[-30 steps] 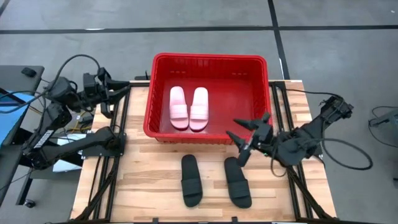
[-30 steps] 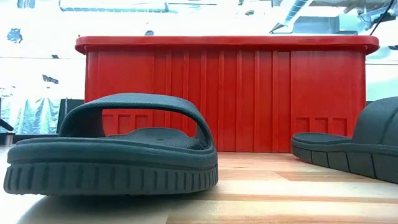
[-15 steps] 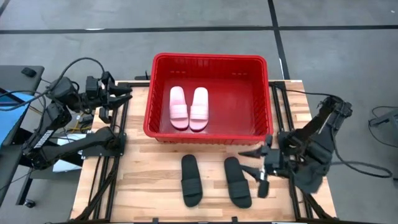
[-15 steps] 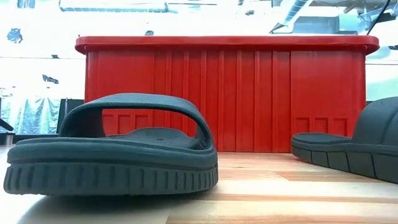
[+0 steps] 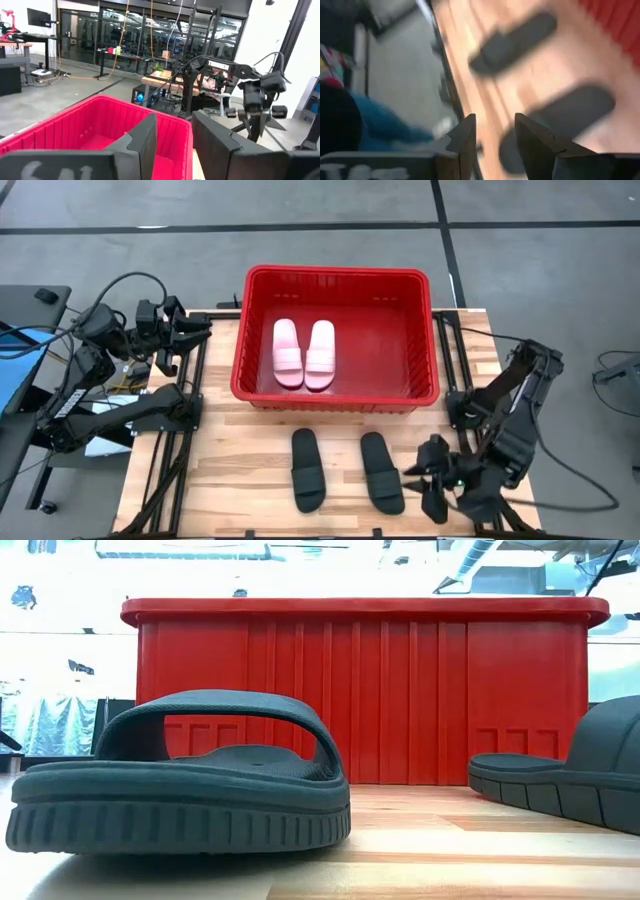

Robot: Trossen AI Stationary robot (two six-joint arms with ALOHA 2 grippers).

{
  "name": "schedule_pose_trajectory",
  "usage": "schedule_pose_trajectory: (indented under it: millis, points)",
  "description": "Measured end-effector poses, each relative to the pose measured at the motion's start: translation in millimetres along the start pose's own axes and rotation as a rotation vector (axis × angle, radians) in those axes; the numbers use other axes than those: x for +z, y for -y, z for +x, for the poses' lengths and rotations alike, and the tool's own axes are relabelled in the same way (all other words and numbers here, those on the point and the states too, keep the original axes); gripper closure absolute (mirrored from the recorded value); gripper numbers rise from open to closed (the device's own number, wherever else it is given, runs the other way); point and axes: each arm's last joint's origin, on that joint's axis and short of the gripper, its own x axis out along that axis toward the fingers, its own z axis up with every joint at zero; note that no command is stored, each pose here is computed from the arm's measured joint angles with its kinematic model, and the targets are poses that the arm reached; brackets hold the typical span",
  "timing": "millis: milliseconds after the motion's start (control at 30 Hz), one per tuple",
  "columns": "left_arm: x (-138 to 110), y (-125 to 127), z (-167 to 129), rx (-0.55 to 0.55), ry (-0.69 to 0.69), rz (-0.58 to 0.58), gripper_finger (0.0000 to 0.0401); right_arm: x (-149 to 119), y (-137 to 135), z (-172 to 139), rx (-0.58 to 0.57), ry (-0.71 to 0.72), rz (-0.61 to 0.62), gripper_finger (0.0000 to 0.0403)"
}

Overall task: Pick and place slides into bin
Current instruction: Put the right black slide into the red container

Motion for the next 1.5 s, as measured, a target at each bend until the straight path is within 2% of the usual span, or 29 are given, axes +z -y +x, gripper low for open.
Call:
schedule_pose_trajectory:
  millis: [167, 267, 467, 633, 800, 1000, 1267, 1500]
  points:
    - [-1, 0, 0, 0.002, -0.008, -0.005, 0.0287, -17, -3, 18, -0.045, -0.205, -0.042, 0.028]
    - [-2, 0, 0, 0.004, -0.016, -0.009, 0.0287, -25, -4, 31, -0.103, -0.228, -0.101, 0.028]
    - [-2, 0, 0, 0.004, -0.016, -0.01, 0.0287, -33, -4, 67, -0.212, -0.282, -0.312, 0.028]
    - [-3, -1, 0, 0.008, -0.028, -0.016, 0.0287, -34, 0, 100, -0.277, -0.35, -0.396, 0.028]
    - [-4, -1, 0, 0.012, -0.043, -0.024, 0.0287, -36, 4, 126, -0.274, -0.472, -0.459, 0.028]
    - [-6, -1, 0, 0.016, -0.06, -0.034, 0.0287, -34, 5, 134, -0.249, -0.505, -0.531, 0.028]
    - [-6, -1, 0, 0.016, -0.06, -0.033, 0.0287, -20, 16, 142, -0.277, -0.523, -0.538, 0.028]
    - [-6, -1, 0, 0.016, -0.059, -0.032, 0.0287, -11, 22, 147, -0.216, -0.603, -0.548, 0.0282]
